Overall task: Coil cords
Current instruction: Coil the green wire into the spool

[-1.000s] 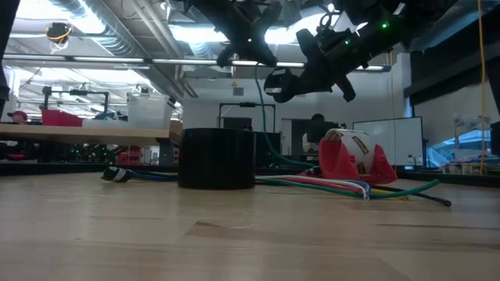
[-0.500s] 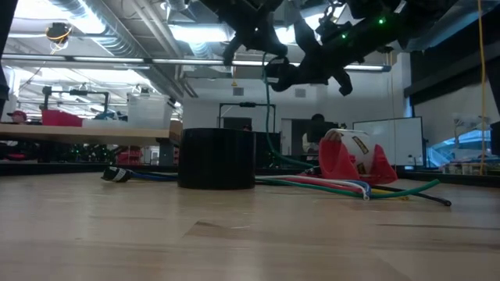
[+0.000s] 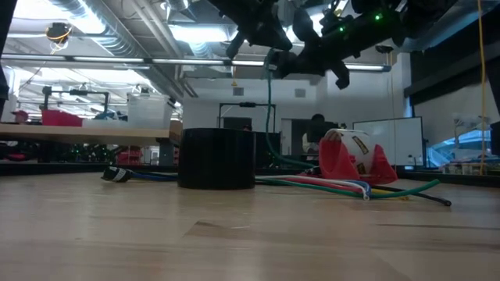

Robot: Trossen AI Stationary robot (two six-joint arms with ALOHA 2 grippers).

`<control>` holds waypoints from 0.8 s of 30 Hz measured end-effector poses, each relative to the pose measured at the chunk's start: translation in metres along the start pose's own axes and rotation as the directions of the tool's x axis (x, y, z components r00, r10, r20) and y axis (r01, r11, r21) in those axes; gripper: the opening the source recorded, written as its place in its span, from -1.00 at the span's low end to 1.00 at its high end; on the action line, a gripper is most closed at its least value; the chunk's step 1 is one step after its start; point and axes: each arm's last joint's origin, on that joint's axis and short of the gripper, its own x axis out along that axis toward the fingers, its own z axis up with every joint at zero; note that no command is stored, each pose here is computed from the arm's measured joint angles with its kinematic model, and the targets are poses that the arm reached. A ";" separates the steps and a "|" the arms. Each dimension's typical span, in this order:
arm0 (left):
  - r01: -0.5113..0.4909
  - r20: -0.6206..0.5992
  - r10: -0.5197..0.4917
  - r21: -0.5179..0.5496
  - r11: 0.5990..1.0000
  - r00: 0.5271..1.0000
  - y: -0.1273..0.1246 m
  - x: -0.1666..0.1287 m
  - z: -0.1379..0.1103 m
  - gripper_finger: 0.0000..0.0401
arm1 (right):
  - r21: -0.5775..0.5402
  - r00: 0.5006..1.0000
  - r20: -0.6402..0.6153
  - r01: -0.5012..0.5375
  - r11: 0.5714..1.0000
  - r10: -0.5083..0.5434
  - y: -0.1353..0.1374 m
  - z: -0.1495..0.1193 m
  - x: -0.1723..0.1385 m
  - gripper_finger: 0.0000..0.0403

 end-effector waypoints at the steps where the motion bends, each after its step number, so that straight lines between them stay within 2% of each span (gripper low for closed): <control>1: 0.001 -0.001 -0.001 0.000 1.000 1.000 0.000 0.000 0.000 -0.92 | 0.002 1.000 0.005 -0.004 1.000 0.004 0.001 0.000 0.000 -0.99; 11: 0.002 -0.030 -0.001 0.034 0.999 1.000 -0.003 -0.001 -0.006 -0.87 | 0.014 1.000 0.025 -0.015 1.000 0.014 0.002 0.004 -0.001 -0.99; 24: -0.059 -0.124 0.069 0.084 0.995 0.990 0.001 -0.003 -0.017 -0.87 | 0.017 0.996 0.074 -0.054 0.998 0.052 0.004 0.019 -0.011 -0.99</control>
